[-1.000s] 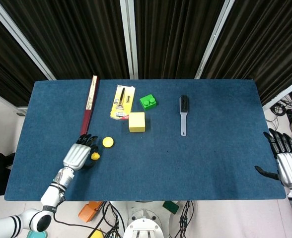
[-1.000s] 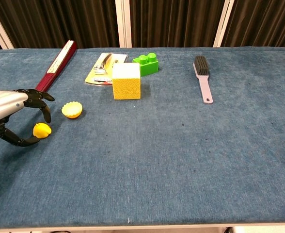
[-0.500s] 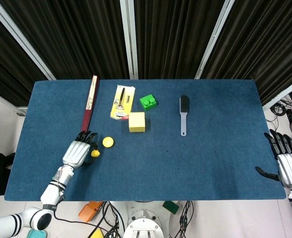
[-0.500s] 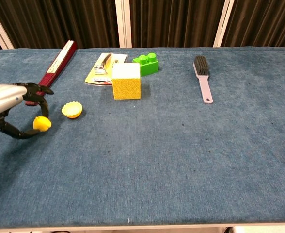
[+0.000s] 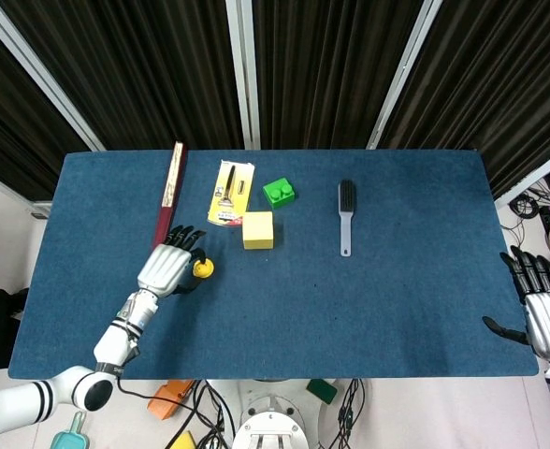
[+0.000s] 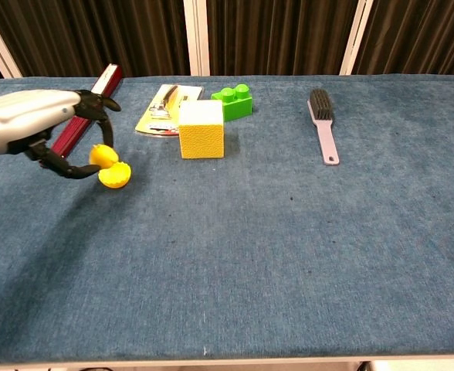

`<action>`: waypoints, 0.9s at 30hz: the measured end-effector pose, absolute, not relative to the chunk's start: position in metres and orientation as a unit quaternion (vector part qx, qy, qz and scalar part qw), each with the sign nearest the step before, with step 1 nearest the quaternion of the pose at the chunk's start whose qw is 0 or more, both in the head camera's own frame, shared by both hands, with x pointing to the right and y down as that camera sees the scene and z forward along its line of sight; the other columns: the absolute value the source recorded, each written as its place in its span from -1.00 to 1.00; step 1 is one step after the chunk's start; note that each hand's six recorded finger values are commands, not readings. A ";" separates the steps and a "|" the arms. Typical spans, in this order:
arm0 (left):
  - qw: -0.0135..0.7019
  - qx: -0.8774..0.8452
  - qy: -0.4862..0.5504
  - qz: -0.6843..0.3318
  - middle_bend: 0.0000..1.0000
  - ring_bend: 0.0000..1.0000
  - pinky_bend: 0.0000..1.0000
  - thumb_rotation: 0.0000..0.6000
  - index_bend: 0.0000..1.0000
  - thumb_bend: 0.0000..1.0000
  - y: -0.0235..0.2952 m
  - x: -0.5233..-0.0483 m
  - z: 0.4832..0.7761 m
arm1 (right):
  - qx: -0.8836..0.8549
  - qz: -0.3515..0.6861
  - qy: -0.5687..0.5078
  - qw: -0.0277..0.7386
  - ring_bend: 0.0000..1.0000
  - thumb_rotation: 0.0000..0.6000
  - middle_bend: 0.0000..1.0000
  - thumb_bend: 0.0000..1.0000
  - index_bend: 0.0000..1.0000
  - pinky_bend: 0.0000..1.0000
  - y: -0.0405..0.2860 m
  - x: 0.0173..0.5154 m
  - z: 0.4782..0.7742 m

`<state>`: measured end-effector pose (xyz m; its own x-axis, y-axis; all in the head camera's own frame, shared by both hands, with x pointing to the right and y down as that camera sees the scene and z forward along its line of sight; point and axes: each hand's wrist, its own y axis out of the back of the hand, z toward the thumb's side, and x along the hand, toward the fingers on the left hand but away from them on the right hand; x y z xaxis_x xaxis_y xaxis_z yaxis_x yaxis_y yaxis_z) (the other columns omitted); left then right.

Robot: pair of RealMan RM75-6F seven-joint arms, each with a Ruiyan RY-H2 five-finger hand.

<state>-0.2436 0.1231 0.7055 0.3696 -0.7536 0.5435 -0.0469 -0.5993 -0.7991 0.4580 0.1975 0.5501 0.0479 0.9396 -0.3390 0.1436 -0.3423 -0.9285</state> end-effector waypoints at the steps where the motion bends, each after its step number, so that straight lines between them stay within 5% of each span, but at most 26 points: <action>1: 0.356 -0.746 0.268 -0.494 -0.82 -1.00 -1.00 1.00 0.04 -0.24 0.122 -0.242 0.707 | -0.620 0.535 -0.437 0.372 -1.00 1.00 -1.00 -0.55 -1.00 -1.00 0.198 0.459 0.550; 12: 0.350 -0.741 0.258 -0.512 -0.82 -1.00 -1.00 1.00 0.03 -0.27 0.115 -0.234 0.723 | -0.620 0.537 -0.439 0.369 -1.00 1.00 -1.00 -0.55 -1.00 -1.00 0.199 0.462 0.551; 27: 0.349 -0.736 0.246 -0.526 -0.82 -1.00 -1.00 1.00 -0.27 -0.30 0.118 -0.237 0.727 | -0.618 0.538 -0.441 0.366 -1.00 1.00 -1.00 -0.55 -1.00 -1.00 0.200 0.465 0.551</action>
<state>-0.2367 0.1180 0.7274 0.3262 -0.7286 0.6023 0.0058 -0.6356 -0.7720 0.4651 0.2005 0.5510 0.0328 0.9391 -0.3421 0.1523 -0.3430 -0.9269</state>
